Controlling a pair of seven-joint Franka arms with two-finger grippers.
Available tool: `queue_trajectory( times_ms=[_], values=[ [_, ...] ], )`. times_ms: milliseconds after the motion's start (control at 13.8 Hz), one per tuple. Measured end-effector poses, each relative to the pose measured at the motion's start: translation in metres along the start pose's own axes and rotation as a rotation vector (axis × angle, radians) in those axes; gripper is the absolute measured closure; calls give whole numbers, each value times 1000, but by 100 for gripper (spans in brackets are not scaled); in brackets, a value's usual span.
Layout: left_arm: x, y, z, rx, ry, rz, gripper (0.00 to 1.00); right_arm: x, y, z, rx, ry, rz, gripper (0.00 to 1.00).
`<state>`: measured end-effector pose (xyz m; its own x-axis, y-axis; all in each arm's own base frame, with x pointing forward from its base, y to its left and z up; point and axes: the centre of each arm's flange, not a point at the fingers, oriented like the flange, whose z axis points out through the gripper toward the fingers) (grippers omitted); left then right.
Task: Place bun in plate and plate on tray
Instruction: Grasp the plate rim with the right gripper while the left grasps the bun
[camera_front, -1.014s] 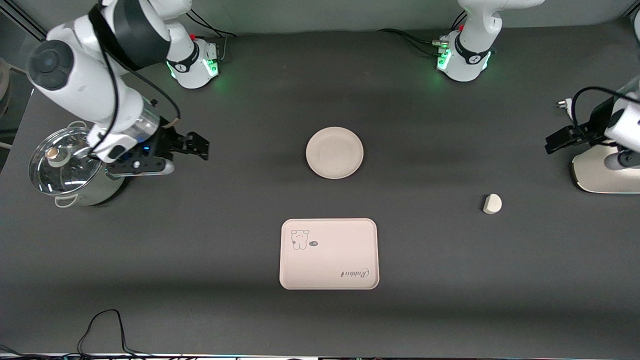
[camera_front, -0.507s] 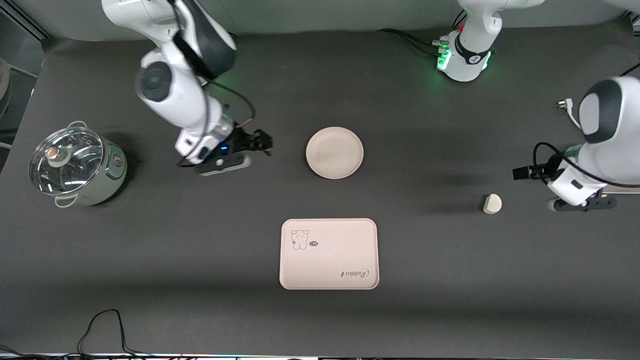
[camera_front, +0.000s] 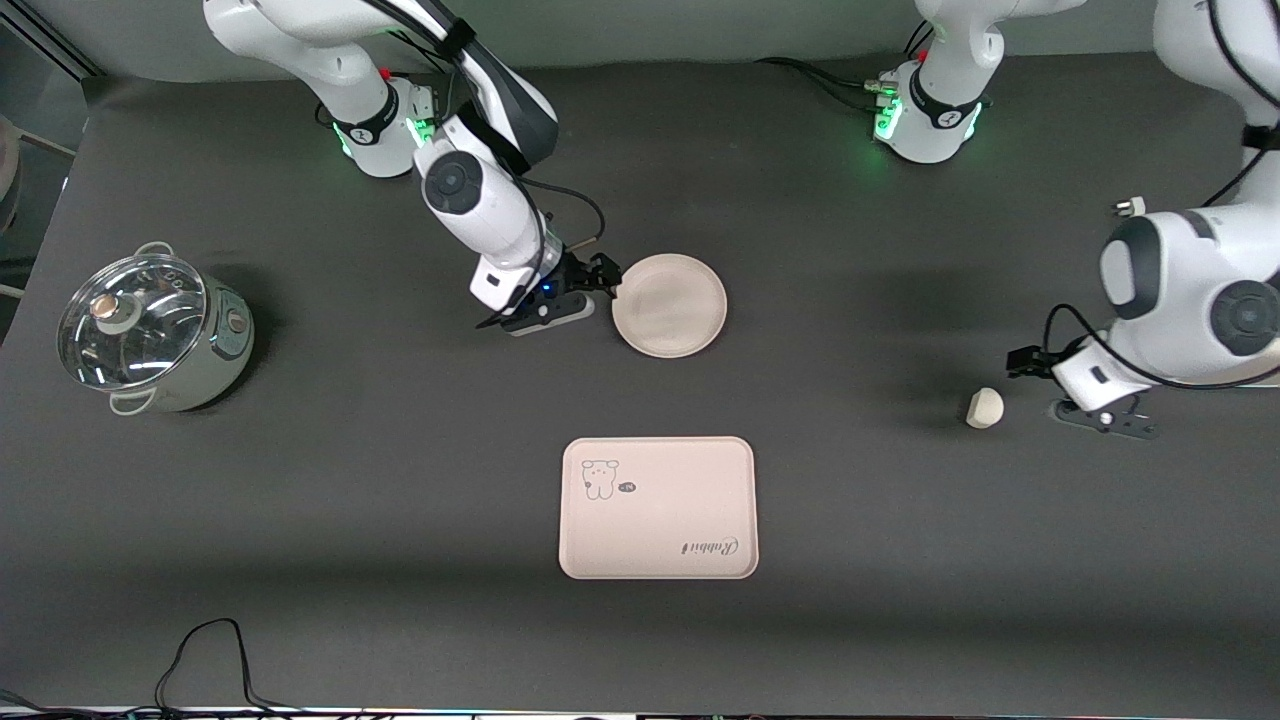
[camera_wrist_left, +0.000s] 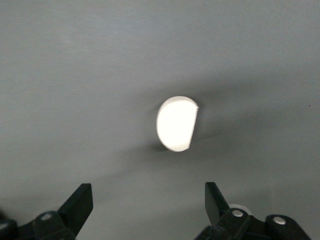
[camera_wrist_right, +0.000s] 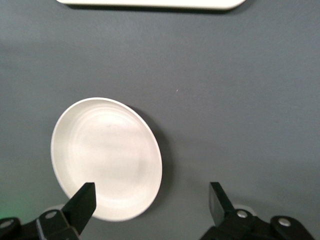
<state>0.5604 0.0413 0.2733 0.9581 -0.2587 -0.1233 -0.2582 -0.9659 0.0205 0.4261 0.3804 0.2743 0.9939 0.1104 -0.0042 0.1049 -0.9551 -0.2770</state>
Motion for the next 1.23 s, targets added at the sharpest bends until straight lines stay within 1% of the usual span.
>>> queue_trajectory(
  times_ms=[145,290,507,580,652,725,870,942,1014,1087,1159,1232],
  values=[
    [-1,19,25,10,25,33,0,-6,0,33,15,0,39,0],
    [2,33,50,19,51,58,0,-10,-3,54,31,11,54,0],
    [6,37,74,22,57,71,1,-18,-6,77,45,17,69,1],
    [7,37,78,24,61,87,2,-22,-9,82,47,14,70,4],
    [8,36,80,27,68,108,2,-25,-12,84,47,12,71,10],
    [9,35,81,31,77,125,4,-26,-13,86,48,12,70,11],
    [11,32,82,37,89,140,6,-24,-9,94,59,31,79,30],
    [14,30,80,40,95,145,11,-24,-6,100,62,34,86,30],
    [17,29,79,42,101,147,11,-25,-3,106,62,34,91,30],
    [20,28,78,44,104,150,19,-25,-1,110,62,33,95,32],
    [22,28,79,45,105,154,32,-25,0,111,63,35,97,35],
    [24,27,80,45,106,160,43,-25,0,112,63,35,97,48]
  ],
)
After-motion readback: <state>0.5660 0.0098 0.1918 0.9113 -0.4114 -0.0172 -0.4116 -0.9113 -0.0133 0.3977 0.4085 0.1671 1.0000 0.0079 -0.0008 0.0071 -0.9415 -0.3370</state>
